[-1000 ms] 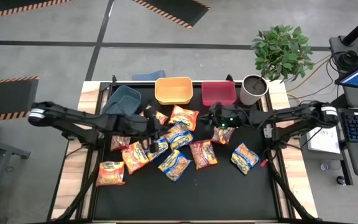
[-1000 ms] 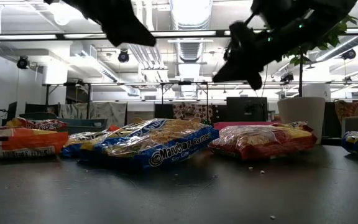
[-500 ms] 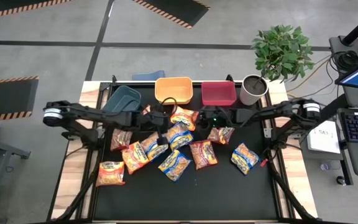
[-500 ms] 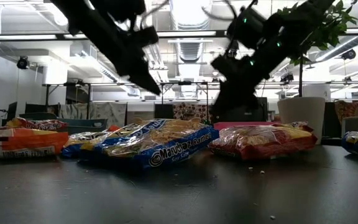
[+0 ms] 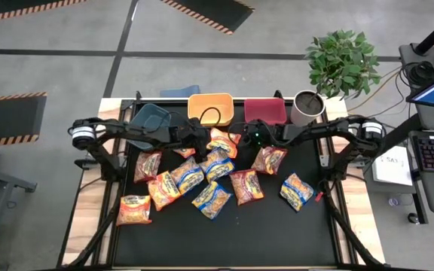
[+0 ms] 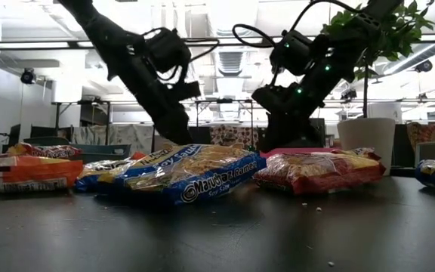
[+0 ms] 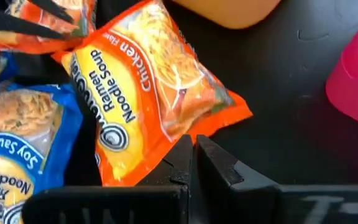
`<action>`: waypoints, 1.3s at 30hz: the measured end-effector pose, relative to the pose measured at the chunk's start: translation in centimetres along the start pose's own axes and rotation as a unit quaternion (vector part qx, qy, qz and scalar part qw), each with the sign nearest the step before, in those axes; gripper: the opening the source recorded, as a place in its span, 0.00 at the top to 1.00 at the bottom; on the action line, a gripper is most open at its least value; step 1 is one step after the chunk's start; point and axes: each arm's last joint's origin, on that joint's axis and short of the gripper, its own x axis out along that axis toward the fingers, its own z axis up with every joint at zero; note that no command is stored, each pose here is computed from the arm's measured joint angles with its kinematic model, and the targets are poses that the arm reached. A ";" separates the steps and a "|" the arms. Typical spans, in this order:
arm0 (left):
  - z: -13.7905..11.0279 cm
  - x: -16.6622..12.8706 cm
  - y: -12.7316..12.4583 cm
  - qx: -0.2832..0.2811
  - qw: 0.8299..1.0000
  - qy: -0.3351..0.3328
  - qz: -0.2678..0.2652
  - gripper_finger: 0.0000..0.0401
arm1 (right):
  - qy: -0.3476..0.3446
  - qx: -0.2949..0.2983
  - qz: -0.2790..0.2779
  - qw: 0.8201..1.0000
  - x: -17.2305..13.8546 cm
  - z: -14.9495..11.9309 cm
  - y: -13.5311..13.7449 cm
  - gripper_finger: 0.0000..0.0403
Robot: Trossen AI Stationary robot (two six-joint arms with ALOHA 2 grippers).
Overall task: Sort Maruchan noodles
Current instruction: Put the orange noodle pack into the red bin
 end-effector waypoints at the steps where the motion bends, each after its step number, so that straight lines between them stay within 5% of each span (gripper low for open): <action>1: -0.1 0.2 0.0 -0.001 1.000 0.003 0.000 0.89 | 0.002 0.002 0.000 1.000 0.0 0.0 0.0 0.97; 14: -0.9 1.5 -0.3 0.001 1.000 0.023 -0.002 0.89 | 0.033 0.081 0.036 0.996 -0.1 0.0 0.0 0.94; 30: -2.2 3.5 -1.0 -0.007 0.999 0.049 -0.005 0.89 | 0.024 0.122 0.022 0.992 0.2 0.1 -0.3 0.36; 39: -2.1 3.6 -1.0 -0.007 0.999 0.046 -0.003 0.89 | 0.013 0.109 0.041 0.993 3.7 -0.8 -0.5 0.22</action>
